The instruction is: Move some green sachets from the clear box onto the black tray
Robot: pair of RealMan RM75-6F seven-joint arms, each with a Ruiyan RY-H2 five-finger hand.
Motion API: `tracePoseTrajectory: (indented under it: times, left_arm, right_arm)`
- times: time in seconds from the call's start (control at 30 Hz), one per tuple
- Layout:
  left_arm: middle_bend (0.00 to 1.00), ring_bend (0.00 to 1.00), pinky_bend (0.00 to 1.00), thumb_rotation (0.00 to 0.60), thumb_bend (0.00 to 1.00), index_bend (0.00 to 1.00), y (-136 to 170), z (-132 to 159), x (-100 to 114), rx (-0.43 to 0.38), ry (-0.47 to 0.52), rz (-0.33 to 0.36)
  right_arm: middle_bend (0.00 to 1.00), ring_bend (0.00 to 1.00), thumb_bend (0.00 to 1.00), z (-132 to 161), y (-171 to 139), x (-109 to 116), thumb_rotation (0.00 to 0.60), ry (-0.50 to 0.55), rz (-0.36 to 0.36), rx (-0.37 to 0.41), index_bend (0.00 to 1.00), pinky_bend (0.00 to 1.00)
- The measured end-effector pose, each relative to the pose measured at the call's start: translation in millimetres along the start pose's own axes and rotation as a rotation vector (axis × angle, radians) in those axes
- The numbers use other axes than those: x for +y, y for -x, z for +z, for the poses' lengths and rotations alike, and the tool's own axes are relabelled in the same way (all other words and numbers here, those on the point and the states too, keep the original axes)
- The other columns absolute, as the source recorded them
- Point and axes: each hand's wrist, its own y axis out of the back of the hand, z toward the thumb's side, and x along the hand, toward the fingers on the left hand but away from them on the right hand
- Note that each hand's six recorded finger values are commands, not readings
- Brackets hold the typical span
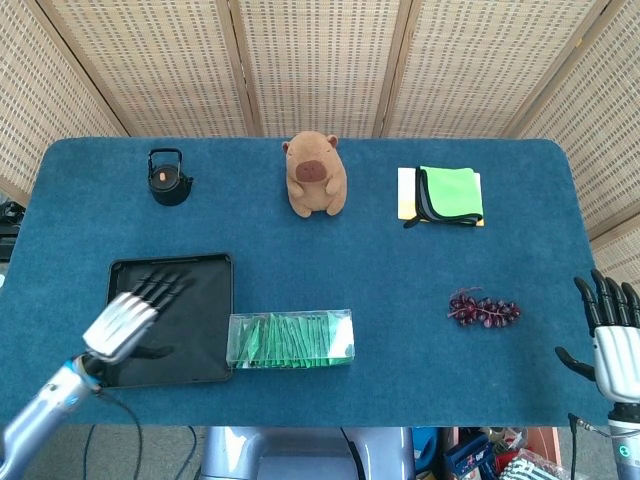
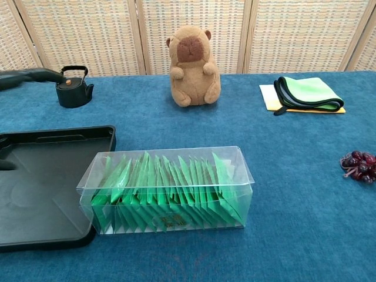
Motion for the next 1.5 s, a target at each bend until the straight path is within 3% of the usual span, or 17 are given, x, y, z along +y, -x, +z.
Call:
tracePoseTrajectory:
  times: [0.2, 0.5, 0.93, 1.27, 1.5]
  left_arm:
    - [0.00, 0.00, 0.00, 0.600, 0.07, 0.00, -42.2, 42.3, -4.7, -0.153, 0.058, -0.096]
    - [0.00, 0.00, 0.00, 0.600, 0.07, 0.00, -69.1, 76.0, -16.0, -0.237, 0.048, -0.181]
    - [0.00, 0.00, 0.00, 0.600, 0.09, 0.00, -96.1, 90.7, -37.1, -0.231, 0.063, -0.220]
    - [0.00, 0.00, 0.00, 0.600, 0.23, 0.00, -104.2, 85.7, -31.1, -0.206, 0.069, -0.191]
    - [0.00, 0.00, 0.00, 0.600, 0.24, 0.01, -107.4, 80.6, -19.3, -0.191, 0.084, -0.159]
  right_arm:
    - [0.00, 0.00, 0.00, -4.1, 2.4, -2.4, 0.600, -0.009, 0.008, -0.020, 0.00, 0.00]
    - [0.00, 0.00, 0.00, -10.1, 5.3, -5.0, 0.600, -0.016, 0.015, -0.047, 0.00, 0.00]
    - [0.00, 0.00, 0.00, -15.3, 7.9, -6.3, 0.600, -0.012, 0.023, -0.061, 0.00, 0.00]
    - [0.00, 0.00, 0.00, -17.6, 10.2, -8.3, 0.600, -0.010, 0.033, -0.066, 0.00, 0.00]
    - [0.00, 0.00, 0.00, -17.8, 10.7, -9.7, 0.600, -0.008, 0.039, -0.068, 0.00, 0.00]
